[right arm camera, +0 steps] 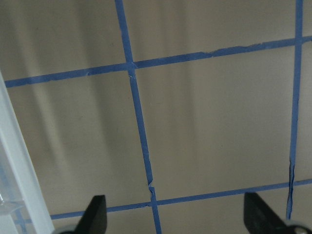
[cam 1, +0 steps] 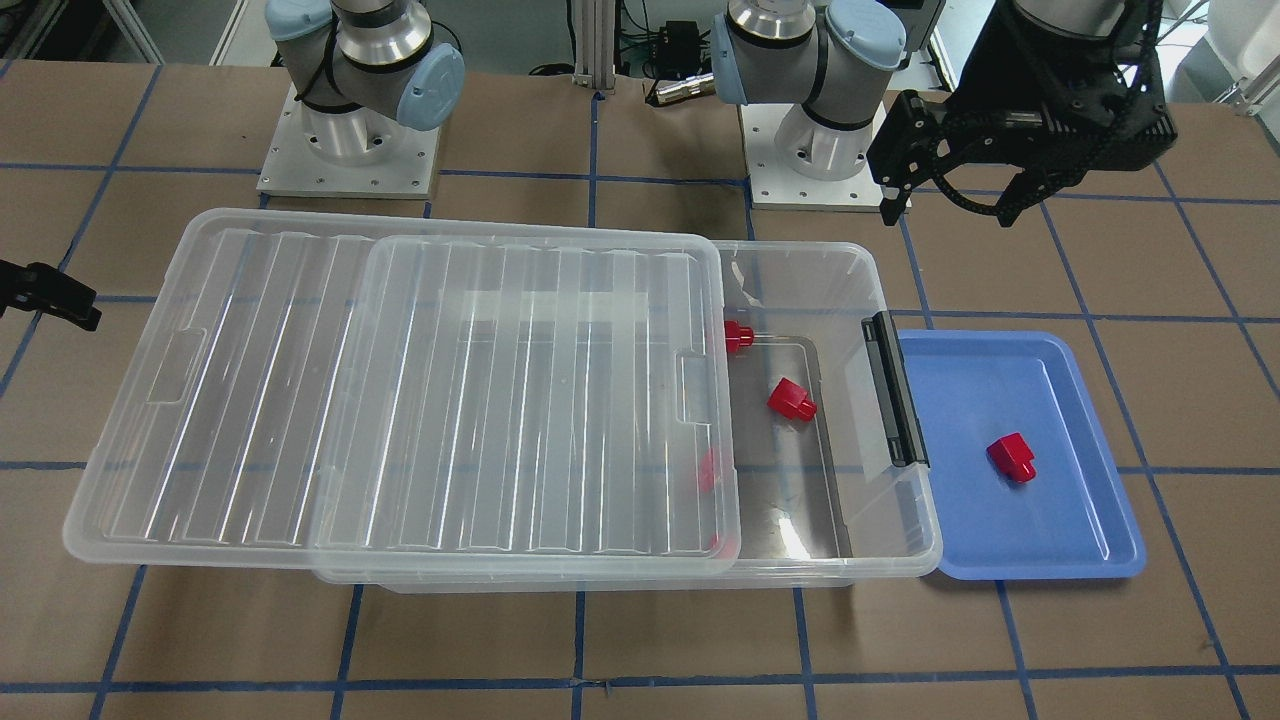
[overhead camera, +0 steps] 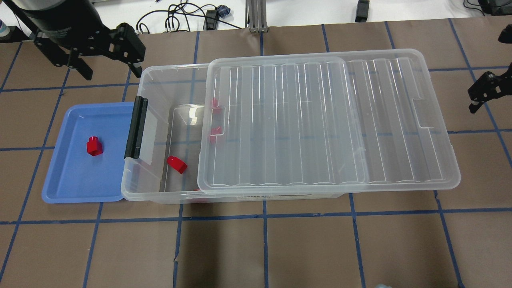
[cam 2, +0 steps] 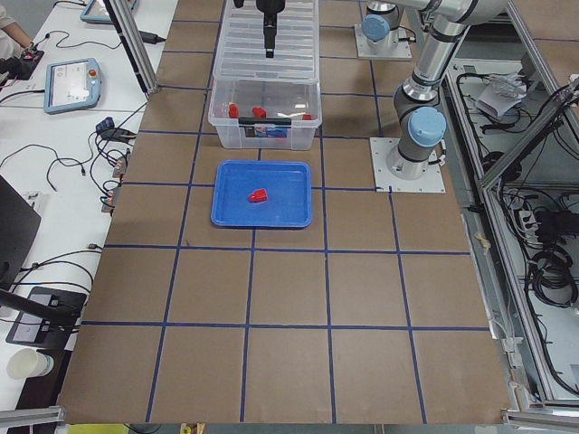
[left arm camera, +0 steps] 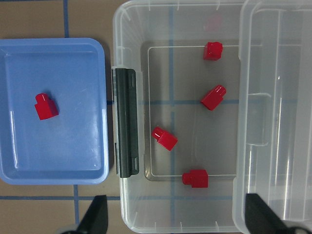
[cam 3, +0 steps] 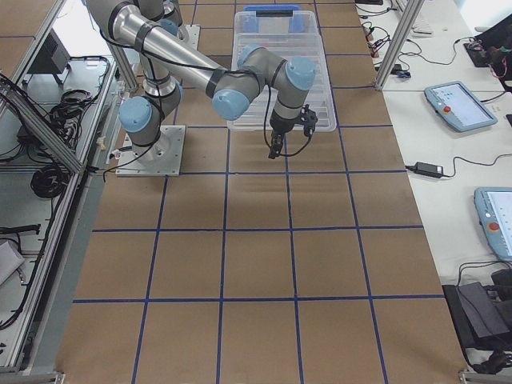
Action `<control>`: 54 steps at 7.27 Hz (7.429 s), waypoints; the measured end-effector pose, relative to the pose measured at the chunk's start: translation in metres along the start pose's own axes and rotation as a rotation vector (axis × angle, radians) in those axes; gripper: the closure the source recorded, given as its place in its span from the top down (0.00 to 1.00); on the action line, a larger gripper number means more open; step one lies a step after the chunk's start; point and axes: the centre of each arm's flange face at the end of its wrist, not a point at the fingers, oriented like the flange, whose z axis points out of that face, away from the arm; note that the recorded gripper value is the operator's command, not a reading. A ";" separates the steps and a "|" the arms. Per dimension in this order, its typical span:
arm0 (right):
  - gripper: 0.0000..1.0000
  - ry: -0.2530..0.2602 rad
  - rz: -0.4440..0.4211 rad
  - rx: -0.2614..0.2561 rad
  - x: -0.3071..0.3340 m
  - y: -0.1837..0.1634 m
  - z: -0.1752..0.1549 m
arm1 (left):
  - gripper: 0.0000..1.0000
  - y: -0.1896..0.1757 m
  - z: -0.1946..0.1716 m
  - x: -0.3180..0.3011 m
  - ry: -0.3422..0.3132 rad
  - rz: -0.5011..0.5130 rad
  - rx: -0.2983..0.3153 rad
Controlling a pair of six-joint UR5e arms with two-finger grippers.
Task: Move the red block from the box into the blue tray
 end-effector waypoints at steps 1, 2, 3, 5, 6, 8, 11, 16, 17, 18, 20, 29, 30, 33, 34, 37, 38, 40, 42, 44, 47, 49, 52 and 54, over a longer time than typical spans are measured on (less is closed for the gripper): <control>1.00 -0.007 -0.005 -0.009 -0.003 0.001 0.005 | 1.00 -0.001 0.003 0.003 0.000 0.006 0.000; 1.00 -0.014 -0.013 -0.012 -0.008 0.001 0.009 | 1.00 -0.001 0.008 0.009 0.001 0.001 -0.002; 1.00 -0.019 -0.026 -0.014 -0.014 0.000 0.010 | 1.00 -0.001 0.014 0.014 0.002 -0.014 0.005; 1.00 -0.016 -0.057 -0.018 -0.033 -0.003 0.012 | 1.00 0.004 0.025 0.017 0.002 -0.018 0.014; 1.00 -0.017 -0.065 -0.023 -0.038 -0.004 0.014 | 1.00 0.006 0.037 0.017 0.003 -0.017 -0.003; 1.00 -0.020 -0.072 -0.032 -0.044 -0.001 0.019 | 1.00 0.009 0.047 0.017 0.004 -0.016 -0.015; 1.00 -0.013 -0.100 -0.033 -0.068 -0.001 0.020 | 1.00 0.009 0.048 0.017 0.003 -0.017 -0.013; 1.00 0.012 -0.133 -0.013 -0.122 -0.003 0.019 | 1.00 0.009 0.049 0.017 0.003 -0.016 -0.011; 1.00 0.015 -0.137 -0.011 -0.133 -0.002 0.019 | 1.00 0.009 0.049 0.017 0.002 -0.016 -0.011; 1.00 0.014 -0.144 -0.009 -0.141 -0.001 0.019 | 1.00 0.009 0.049 0.017 0.002 -0.017 -0.011; 1.00 0.003 -0.146 -0.006 -0.159 0.001 0.019 | 1.00 0.009 0.049 0.017 0.002 -0.017 -0.010; 1.00 0.000 -0.166 -0.006 -0.174 0.003 0.020 | 1.00 0.008 0.049 0.017 0.003 -0.015 -0.011; 1.00 0.001 -0.169 -0.002 -0.174 0.003 0.018 | 1.00 0.008 0.049 0.017 0.003 -0.015 -0.010; 1.00 0.036 -0.170 0.076 -0.171 0.025 -0.028 | 1.00 0.009 0.049 0.017 0.003 -0.015 -0.009; 1.00 0.054 -0.163 0.114 -0.170 0.051 -0.057 | 1.00 0.009 0.048 0.017 0.003 -0.015 -0.008; 1.00 0.043 -0.168 0.159 -0.189 0.106 -0.097 | 1.00 0.008 0.044 0.017 0.000 -0.018 0.004; 1.00 0.036 -0.159 0.163 -0.208 0.114 -0.101 | 1.00 0.006 0.041 0.016 -0.001 -0.020 0.010; 1.00 0.029 -0.130 0.162 -0.238 0.126 -0.101 | 1.00 -0.002 0.037 0.012 -0.002 -0.028 0.007; 1.00 0.028 -0.120 0.164 -0.241 0.126 -0.102 | 1.00 -0.011 0.035 0.012 -0.001 -0.032 -0.009; 1.00 0.026 -0.114 0.165 -0.241 0.128 -0.101 | 1.00 -0.012 0.038 0.014 0.002 -0.027 -0.016; 1.00 0.025 -0.111 0.164 -0.242 0.129 -0.100 | 1.00 -0.004 0.037 0.017 0.002 -0.017 -0.014; 1.00 0.024 -0.111 0.166 -0.243 0.127 -0.099 | 1.00 -0.003 0.037 0.017 0.002 -0.017 -0.013; 1.00 0.023 -0.111 0.168 -0.243 0.125 -0.100 | 1.00 -0.001 0.035 0.018 0.002 -0.016 -0.009; 1.00 0.024 -0.110 0.174 -0.242 0.127 -0.103 | 1.00 -0.001 0.033 0.018 0.003 -0.017 -0.004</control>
